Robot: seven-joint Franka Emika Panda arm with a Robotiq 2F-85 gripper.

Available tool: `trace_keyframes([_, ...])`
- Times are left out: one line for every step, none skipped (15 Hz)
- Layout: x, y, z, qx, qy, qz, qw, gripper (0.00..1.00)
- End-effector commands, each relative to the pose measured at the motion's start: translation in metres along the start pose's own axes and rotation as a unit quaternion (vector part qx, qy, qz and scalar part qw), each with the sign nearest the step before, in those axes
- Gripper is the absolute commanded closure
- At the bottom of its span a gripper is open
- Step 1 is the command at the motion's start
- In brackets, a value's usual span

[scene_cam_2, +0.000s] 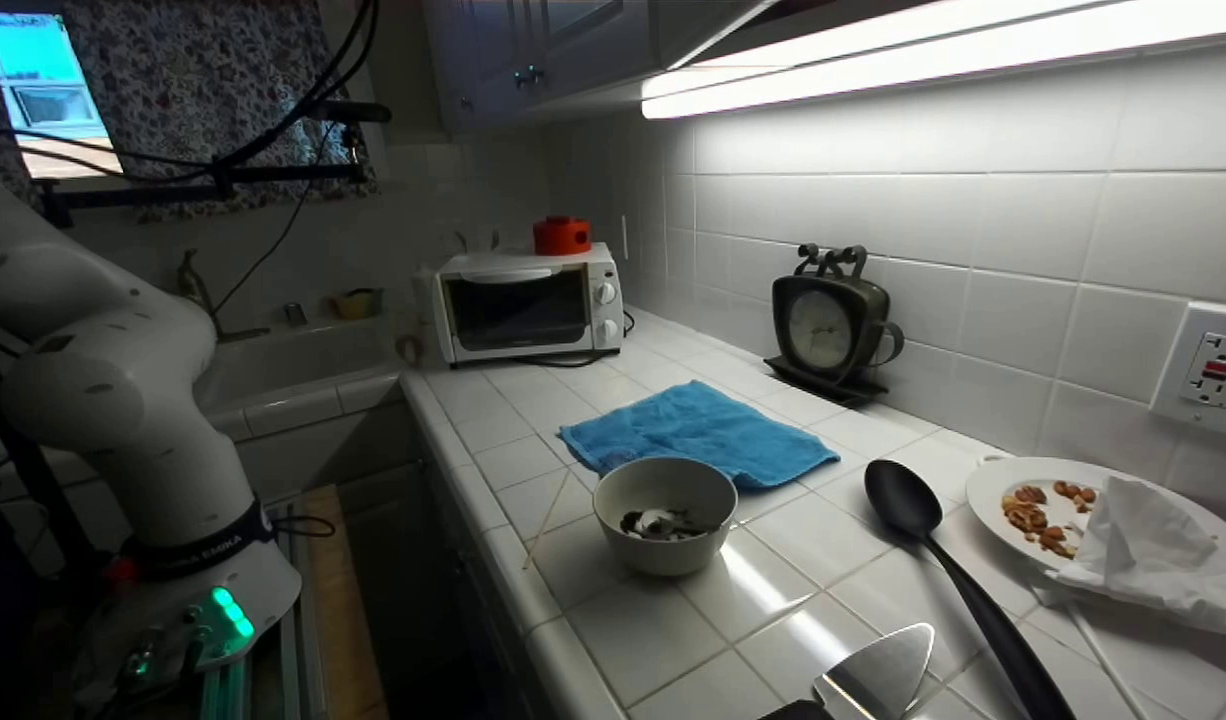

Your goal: Close the open upper cabinet door.

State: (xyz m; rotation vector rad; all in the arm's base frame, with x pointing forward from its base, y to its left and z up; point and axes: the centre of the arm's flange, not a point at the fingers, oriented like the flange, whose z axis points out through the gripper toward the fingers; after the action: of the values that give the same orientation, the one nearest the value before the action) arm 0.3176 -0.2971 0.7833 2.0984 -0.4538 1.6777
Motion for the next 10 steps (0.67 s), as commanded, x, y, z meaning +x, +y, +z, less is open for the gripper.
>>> trace_keyframes([0.002, 0.013, 0.014, 0.028, 0.016, -0.004, 0.9995, 0.00])
trace_keyframes([0.001, 0.015, 0.017, 0.031, 0.018, -0.006, 0.9993, 0.00])
trace_keyframes([0.000, 0.016, 0.020, 0.036, 0.018, -0.006, 0.9992, 0.00])
trace_keyframes([0.000, 0.017, 0.022, 0.038, 0.018, -0.009, 0.9991, 0.00])
trace_keyframes([-0.002, 0.018, 0.024, 0.041, 0.019, -0.010, 0.9989, 0.00])
trace_keyframes([-0.002, 0.020, 0.027, 0.046, 0.022, -0.011, 0.9986, 0.00])
trace_keyframes([-0.003, 0.023, 0.029, 0.054, 0.026, -0.012, 0.9981, 0.00])
trace_keyframes([-0.003, 0.027, 0.033, 0.054, 0.026, -0.013, 0.9981, 0.00])
trace_keyframes([-0.004, 0.029, 0.036, 0.058, 0.029, -0.015, 0.9978, 0.00])
trace_keyframes([-0.004, 0.032, 0.039, 0.059, 0.028, -0.014, 0.9978, 0.00])
